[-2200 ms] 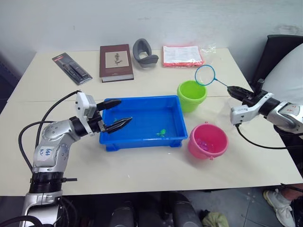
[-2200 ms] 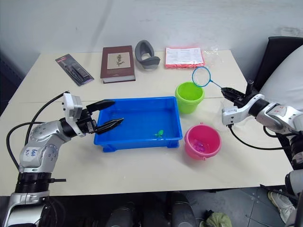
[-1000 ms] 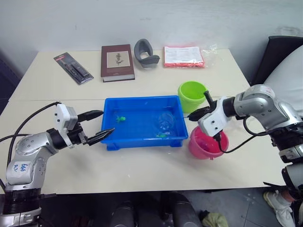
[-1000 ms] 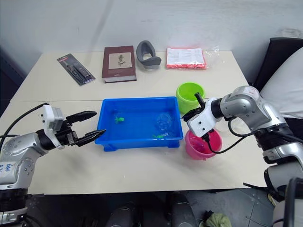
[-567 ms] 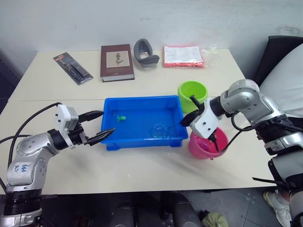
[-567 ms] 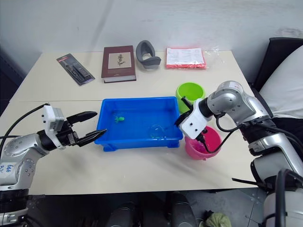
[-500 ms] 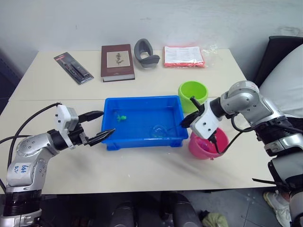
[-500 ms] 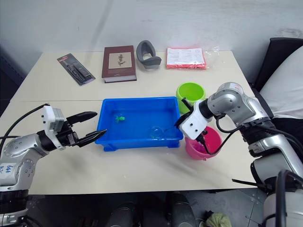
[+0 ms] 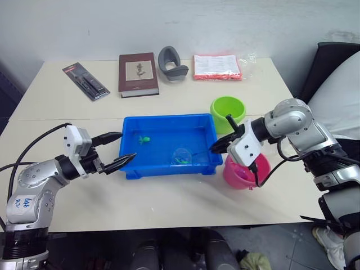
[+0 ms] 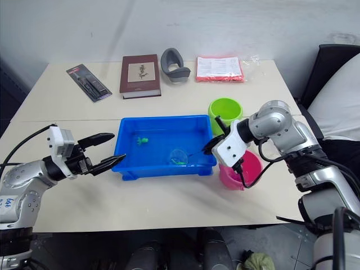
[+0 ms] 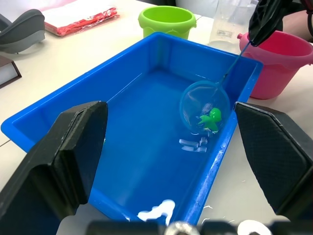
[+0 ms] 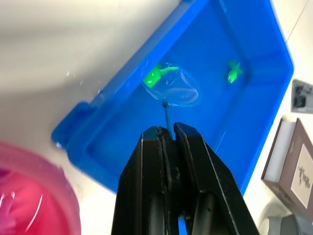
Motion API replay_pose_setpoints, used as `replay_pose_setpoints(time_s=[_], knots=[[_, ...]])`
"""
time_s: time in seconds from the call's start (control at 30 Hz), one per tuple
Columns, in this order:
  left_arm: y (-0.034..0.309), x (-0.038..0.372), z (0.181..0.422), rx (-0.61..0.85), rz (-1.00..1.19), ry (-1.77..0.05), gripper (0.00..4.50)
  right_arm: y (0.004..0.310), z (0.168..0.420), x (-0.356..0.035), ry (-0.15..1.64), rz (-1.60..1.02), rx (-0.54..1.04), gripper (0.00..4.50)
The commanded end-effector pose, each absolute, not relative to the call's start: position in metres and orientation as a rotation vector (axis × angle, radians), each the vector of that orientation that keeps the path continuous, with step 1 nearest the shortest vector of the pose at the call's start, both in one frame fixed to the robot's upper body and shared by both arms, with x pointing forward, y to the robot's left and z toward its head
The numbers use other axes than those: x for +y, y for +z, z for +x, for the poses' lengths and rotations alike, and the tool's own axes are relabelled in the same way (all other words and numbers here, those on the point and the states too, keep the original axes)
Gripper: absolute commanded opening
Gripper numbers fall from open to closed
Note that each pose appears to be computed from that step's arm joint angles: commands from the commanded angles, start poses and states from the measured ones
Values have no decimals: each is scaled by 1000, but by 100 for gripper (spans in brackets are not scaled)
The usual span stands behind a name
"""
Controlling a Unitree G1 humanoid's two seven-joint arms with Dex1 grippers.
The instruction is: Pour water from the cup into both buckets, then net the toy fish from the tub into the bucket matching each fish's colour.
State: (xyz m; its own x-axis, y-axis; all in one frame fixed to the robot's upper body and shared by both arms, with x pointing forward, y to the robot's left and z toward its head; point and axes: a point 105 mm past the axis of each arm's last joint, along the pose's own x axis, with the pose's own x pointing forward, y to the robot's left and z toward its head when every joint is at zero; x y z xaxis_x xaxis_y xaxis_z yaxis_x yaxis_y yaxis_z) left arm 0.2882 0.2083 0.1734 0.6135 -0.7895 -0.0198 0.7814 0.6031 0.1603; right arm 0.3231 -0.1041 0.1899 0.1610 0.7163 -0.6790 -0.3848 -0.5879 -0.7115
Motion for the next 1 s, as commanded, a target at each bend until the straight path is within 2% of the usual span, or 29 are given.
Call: replay_pose_setpoints(time_s=[0.03, 0.3, 0.6, 0.73, 1.0], knots=[[185, 211, 285, -89, 179, -903, 444, 199, 317, -103, 1573, -1559, -389, 0], [185, 213, 285, -86, 182, -898, 444, 200, 318, -101, 1540, -1484, -390, 0], [185, 212, 286, -85, 185, -897, 444, 202, 330, -110, 1446, -1252, -268, 0], [185, 212, 287, -83, 190, -901, 444, 200, 332, -113, 1425, -1001, -165, 0], [186, 213, 287, -83, 196, -901, 444, 208, 343, -125, 1355, -764, -83, 0]])
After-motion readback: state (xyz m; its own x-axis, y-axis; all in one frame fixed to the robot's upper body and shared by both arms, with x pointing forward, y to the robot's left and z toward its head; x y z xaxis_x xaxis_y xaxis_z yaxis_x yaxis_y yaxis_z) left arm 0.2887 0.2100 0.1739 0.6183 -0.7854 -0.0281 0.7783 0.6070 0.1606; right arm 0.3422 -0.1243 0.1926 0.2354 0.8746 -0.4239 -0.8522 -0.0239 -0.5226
